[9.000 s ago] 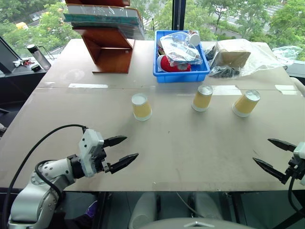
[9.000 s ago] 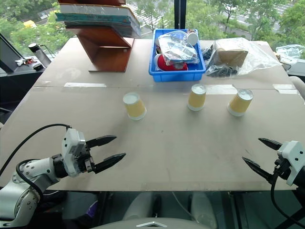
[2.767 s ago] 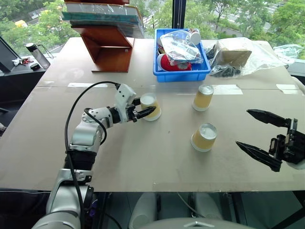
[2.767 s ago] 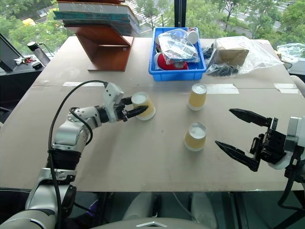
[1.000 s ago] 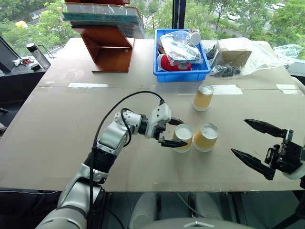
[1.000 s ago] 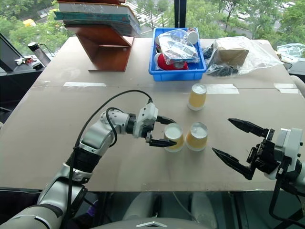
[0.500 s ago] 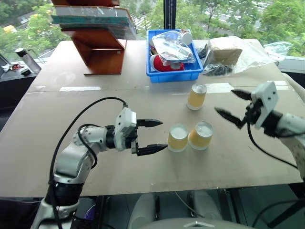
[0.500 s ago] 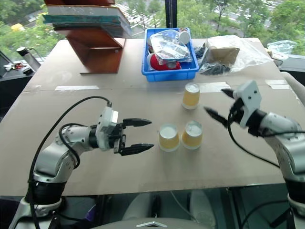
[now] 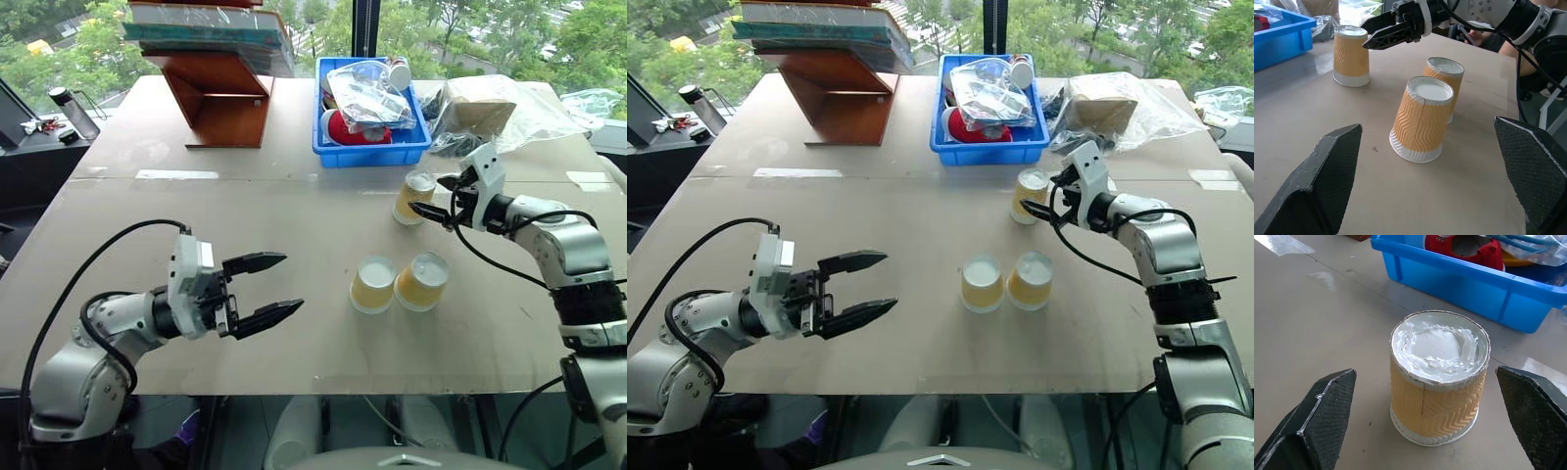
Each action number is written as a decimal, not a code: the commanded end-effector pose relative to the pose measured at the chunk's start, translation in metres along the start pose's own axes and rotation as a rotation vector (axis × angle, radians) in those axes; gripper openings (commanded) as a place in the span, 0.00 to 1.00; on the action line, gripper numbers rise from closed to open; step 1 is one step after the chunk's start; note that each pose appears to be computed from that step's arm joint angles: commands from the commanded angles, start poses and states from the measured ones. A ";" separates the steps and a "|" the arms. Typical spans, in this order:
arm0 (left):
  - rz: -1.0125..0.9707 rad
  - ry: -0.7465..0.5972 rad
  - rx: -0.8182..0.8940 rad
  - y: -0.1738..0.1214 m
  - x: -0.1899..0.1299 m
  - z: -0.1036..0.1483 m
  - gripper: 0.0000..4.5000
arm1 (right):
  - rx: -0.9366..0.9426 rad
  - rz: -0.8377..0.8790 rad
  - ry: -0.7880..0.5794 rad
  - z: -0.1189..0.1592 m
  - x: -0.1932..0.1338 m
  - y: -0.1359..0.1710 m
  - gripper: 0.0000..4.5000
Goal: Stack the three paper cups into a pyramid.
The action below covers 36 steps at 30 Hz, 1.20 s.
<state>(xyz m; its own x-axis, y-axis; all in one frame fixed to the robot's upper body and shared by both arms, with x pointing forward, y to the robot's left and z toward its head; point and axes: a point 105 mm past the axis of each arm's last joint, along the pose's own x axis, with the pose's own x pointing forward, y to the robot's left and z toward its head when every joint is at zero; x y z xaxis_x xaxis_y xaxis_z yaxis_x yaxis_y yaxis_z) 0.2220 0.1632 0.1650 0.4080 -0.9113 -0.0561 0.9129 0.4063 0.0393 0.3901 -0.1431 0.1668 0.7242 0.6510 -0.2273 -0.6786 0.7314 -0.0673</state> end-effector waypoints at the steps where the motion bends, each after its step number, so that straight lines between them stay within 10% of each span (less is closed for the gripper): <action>1: 0.000 -0.022 0.043 -0.005 0.000 0.011 0.98 | -0.028 -0.013 -0.051 0.018 -0.004 -0.007 1.00; 29: -0.015 -0.077 0.110 -0.011 -0.013 0.026 0.98 | 0.030 0.007 -0.077 0.011 0.027 -0.009 1.00; 32: -0.002 -0.075 0.111 -0.010 -0.014 0.024 1.00 | 0.014 0.029 -0.087 0.013 0.028 -0.006 0.72; 36: 0.008 -0.075 0.110 -0.007 -0.012 0.023 1.00 | -0.013 0.065 -0.117 0.020 0.026 -0.001 0.72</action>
<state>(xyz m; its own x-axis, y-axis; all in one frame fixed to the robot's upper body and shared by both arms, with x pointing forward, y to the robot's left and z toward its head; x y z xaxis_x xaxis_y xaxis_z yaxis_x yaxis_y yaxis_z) 0.2113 0.1724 0.1823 0.4160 -0.9094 0.0055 0.9036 0.4140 0.1100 0.4127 -0.1253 0.1532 0.6954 0.6907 -0.1983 -0.7066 0.7075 -0.0140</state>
